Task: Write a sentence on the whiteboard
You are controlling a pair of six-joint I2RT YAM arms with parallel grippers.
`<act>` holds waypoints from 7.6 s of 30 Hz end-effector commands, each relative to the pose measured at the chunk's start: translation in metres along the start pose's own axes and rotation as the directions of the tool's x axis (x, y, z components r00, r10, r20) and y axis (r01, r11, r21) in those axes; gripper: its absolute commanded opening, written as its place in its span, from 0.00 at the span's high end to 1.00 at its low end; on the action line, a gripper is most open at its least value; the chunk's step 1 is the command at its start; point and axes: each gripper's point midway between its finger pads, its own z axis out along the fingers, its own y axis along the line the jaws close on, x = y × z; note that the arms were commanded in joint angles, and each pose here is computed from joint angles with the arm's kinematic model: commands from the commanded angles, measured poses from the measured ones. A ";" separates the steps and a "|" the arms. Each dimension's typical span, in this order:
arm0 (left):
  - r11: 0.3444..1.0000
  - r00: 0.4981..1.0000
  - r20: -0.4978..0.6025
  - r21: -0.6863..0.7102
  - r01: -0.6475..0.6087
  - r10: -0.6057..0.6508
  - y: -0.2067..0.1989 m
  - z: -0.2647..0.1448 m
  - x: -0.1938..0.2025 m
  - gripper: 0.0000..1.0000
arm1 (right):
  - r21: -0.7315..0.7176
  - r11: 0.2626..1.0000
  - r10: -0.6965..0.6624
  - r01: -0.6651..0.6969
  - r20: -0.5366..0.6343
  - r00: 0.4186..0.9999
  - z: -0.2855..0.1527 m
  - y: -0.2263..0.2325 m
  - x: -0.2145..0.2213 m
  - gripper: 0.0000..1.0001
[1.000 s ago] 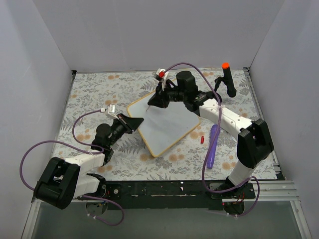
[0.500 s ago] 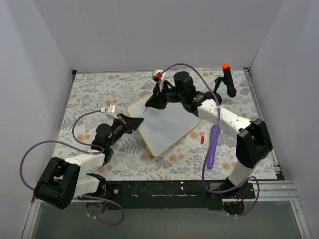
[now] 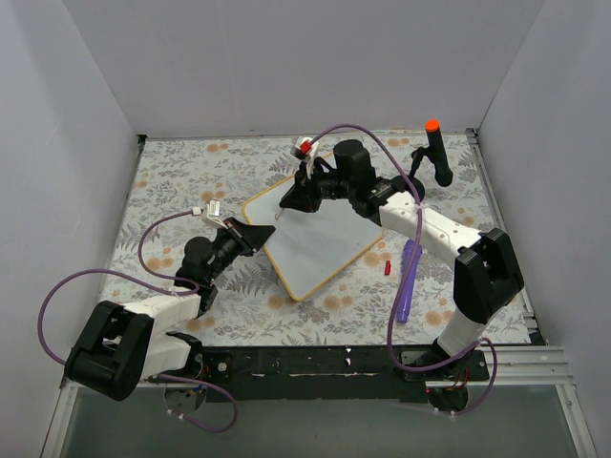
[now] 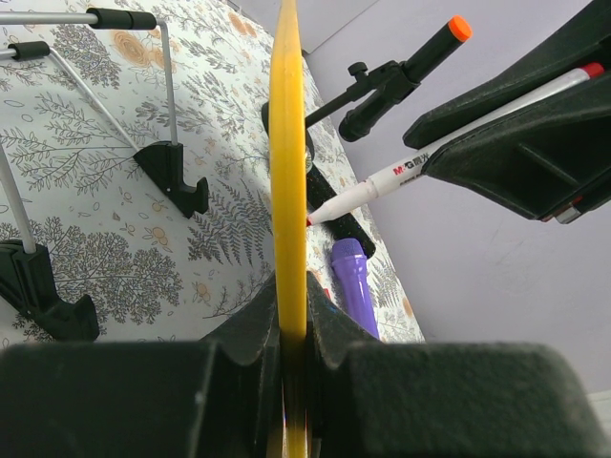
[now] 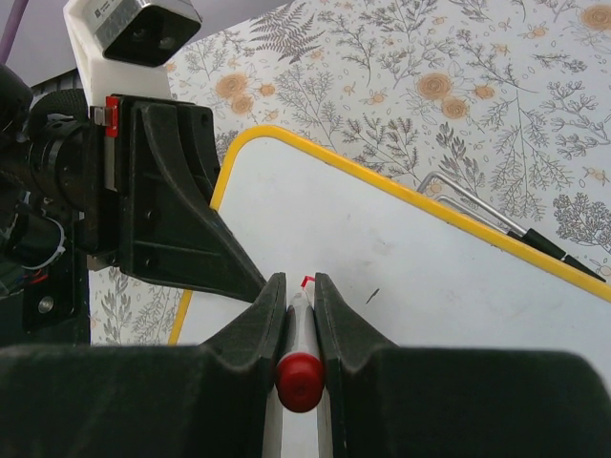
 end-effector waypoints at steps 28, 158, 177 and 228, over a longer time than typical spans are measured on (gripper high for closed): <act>0.986 0.992 0.117 0.154 -0.066 0.048 -0.044 0.000 -0.033 1.00 | 0.046 0.997 -0.068 0.068 -0.018 0.998 -0.020 -0.004 0.011 0.99; 0.982 0.992 0.066 0.150 -0.113 0.104 -0.040 -0.003 -0.021 1.00 | -0.171 0.946 -0.270 0.274 0.050 0.962 -0.052 0.022 -0.042 0.99; 0.981 0.993 0.054 0.156 -0.114 0.107 -0.042 -0.002 -0.019 1.00 | -0.092 0.962 -0.260 0.257 -0.012 0.966 -0.017 0.006 -0.036 0.99; 0.979 0.992 0.048 0.164 -0.121 0.114 -0.041 -0.002 -0.017 1.00 | -0.027 0.969 -0.245 0.244 -0.037 0.969 -0.019 -0.017 -0.033 0.99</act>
